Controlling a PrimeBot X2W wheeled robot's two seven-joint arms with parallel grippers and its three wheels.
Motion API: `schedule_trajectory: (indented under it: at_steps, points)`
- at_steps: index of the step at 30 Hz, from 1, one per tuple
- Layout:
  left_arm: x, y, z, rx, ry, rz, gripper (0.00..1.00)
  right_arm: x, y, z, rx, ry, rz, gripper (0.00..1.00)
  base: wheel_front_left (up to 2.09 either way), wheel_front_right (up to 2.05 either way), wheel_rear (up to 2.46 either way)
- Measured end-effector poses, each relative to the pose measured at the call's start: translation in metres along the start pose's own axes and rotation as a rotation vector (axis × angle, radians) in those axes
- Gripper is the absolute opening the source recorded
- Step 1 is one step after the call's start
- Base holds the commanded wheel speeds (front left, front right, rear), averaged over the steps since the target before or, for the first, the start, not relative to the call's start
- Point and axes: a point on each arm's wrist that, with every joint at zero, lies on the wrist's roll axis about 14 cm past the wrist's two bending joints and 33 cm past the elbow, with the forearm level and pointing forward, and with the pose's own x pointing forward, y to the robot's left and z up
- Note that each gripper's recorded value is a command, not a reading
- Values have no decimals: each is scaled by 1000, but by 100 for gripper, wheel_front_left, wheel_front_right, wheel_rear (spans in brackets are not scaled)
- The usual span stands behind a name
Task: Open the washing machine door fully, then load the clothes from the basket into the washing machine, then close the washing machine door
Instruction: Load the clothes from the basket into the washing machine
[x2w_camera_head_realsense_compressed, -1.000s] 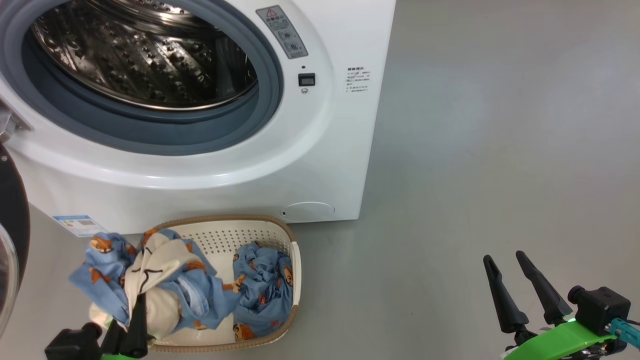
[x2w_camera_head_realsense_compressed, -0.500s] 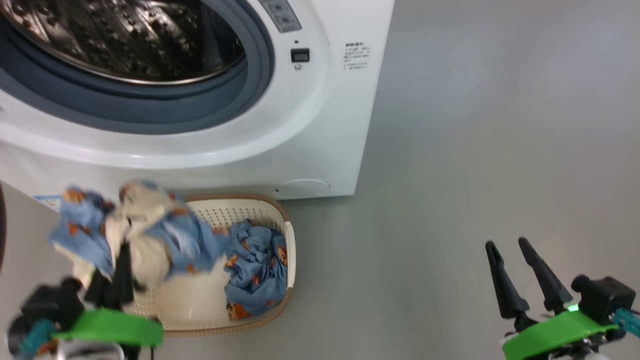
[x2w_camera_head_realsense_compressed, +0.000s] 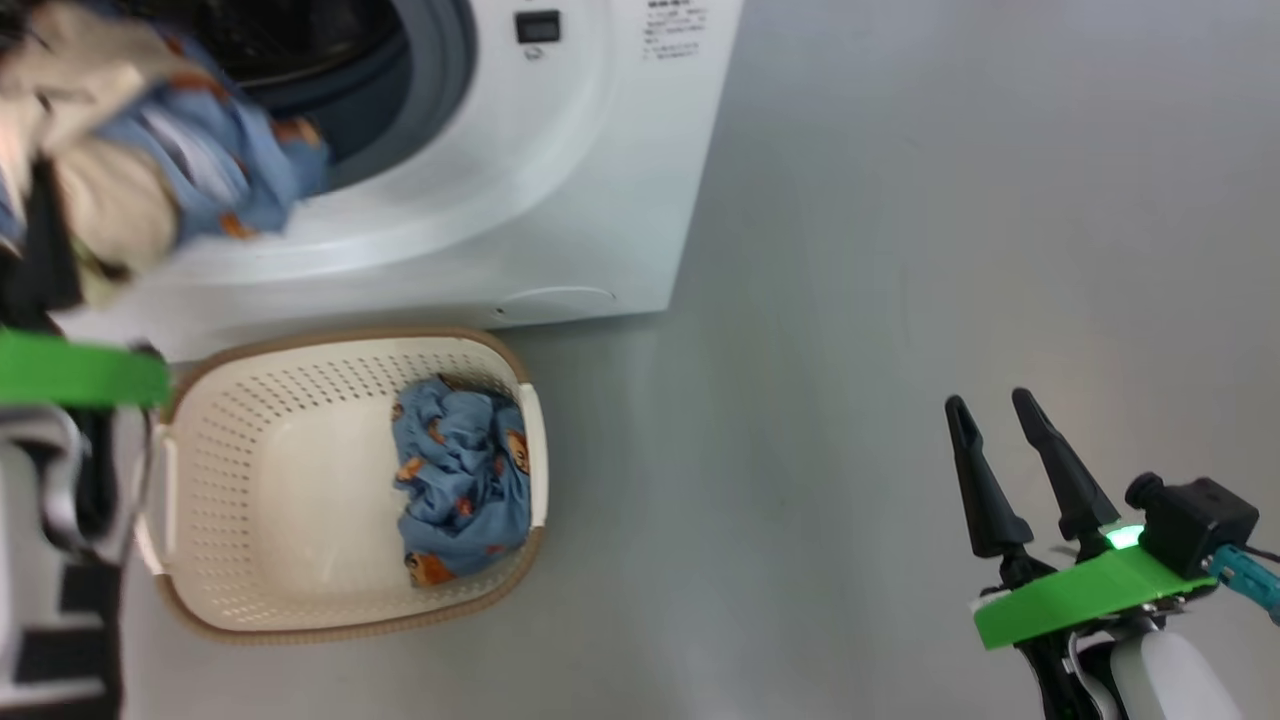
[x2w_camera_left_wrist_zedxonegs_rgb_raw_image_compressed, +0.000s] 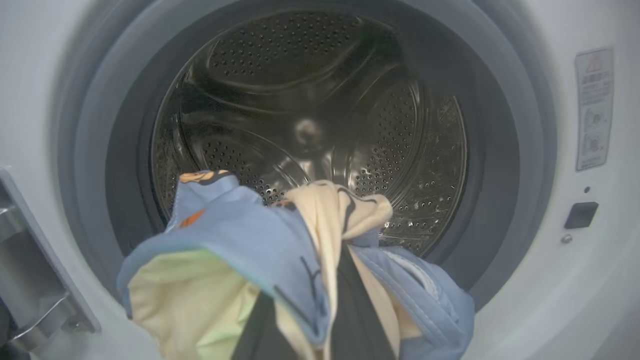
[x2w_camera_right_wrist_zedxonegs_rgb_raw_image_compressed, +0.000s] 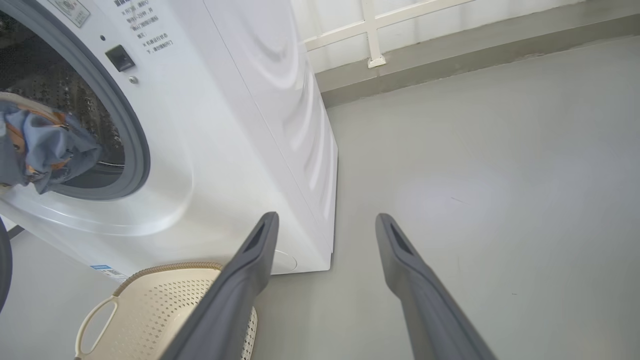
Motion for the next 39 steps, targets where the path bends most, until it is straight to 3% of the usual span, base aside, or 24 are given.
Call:
schedule_trajectory:
  at_steps: [17, 24, 25, 27, 39]
  points:
    - [118, -23, -80, 6, 177, -67, 0, 11, -22, -11, 5, 19, -76, 100, 0, 0, 0]
    - [151, -24, -79, 3, 152, -64, 0, 9, -25, -16, 8, 33, -97, 100, 0, 0, 0]
    - [157, -24, -74, -7, 133, -56, 22, 9, -27, -17, 8, 36, -103, 100, 0, 0, 0]
    - [165, -22, -70, -9, 106, -40, 100, 7, -31, -19, 6, 41, -116, 100, 0, 0, 0]
    - [161, -18, -84, -52, 120, 6, 100, 3, -36, -16, 3, 34, -137, 100, 0, 0, 0]
